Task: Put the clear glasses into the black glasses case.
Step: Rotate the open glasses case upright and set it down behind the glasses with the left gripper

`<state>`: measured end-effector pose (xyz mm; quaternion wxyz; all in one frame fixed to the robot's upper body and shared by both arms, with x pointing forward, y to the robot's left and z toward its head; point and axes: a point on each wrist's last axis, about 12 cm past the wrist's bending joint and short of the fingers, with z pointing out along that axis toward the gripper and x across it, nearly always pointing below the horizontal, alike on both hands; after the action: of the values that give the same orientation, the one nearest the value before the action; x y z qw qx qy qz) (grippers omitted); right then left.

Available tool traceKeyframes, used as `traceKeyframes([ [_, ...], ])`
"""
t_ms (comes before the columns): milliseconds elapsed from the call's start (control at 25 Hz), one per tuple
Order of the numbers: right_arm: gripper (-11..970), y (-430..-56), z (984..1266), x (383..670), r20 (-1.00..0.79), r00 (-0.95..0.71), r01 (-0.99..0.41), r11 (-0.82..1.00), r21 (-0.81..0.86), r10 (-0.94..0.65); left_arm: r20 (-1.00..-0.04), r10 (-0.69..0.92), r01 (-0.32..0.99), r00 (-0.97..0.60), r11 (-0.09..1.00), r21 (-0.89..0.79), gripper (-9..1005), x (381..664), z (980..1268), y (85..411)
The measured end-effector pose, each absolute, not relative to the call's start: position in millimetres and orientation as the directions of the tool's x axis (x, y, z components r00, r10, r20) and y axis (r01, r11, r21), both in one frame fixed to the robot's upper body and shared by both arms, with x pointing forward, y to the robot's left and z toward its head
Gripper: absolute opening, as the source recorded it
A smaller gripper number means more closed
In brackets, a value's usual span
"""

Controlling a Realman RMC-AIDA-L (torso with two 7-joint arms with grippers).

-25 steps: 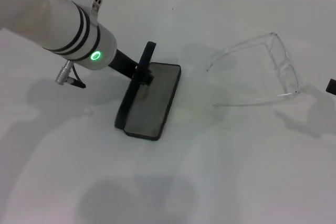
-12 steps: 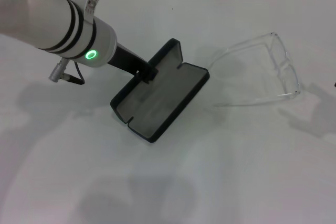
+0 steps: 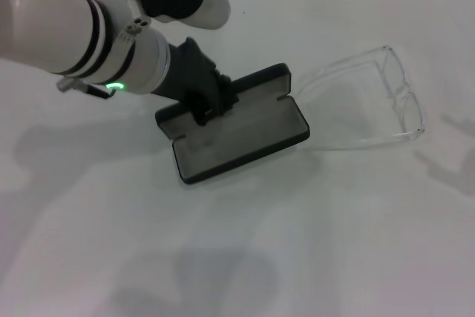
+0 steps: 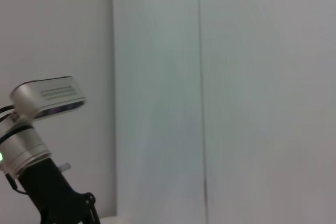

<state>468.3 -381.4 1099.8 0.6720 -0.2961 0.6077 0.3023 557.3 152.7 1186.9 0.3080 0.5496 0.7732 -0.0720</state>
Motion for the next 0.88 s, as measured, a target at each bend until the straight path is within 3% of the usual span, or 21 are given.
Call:
traceKeyframes([
  [40, 816, -384, 1098, 463, -0.995, 0.086, -0.752, 0.659, -0.030, 0.053, -0.552, 0.828, 0.906, -0.095, 0.302, 0.297, 208, 558, 1189, 153],
  [160, 814, -388, 1096, 455, -0.994, 0.093, -0.735, 0.677, -0.027, 0.061, -0.543, 0.838, 0.910, 0.041, 0.193, 0.366, 207, 559, 1192, 148],
  [440, 811, -395, 1095, 431, -0.985, 0.138, -0.701, 0.712, -0.026, 0.101, -0.456, 0.865, 0.905, 0.210, 0.005, 0.426, 207, 568, 1173, 125],
  [880, 806, -396, 1091, 424, -0.986, 0.130, -0.694, 0.720, -0.013, 0.107, -0.362, 0.891, 0.870, 0.275, -0.070, 0.487, 221, 578, 1158, 110],
])
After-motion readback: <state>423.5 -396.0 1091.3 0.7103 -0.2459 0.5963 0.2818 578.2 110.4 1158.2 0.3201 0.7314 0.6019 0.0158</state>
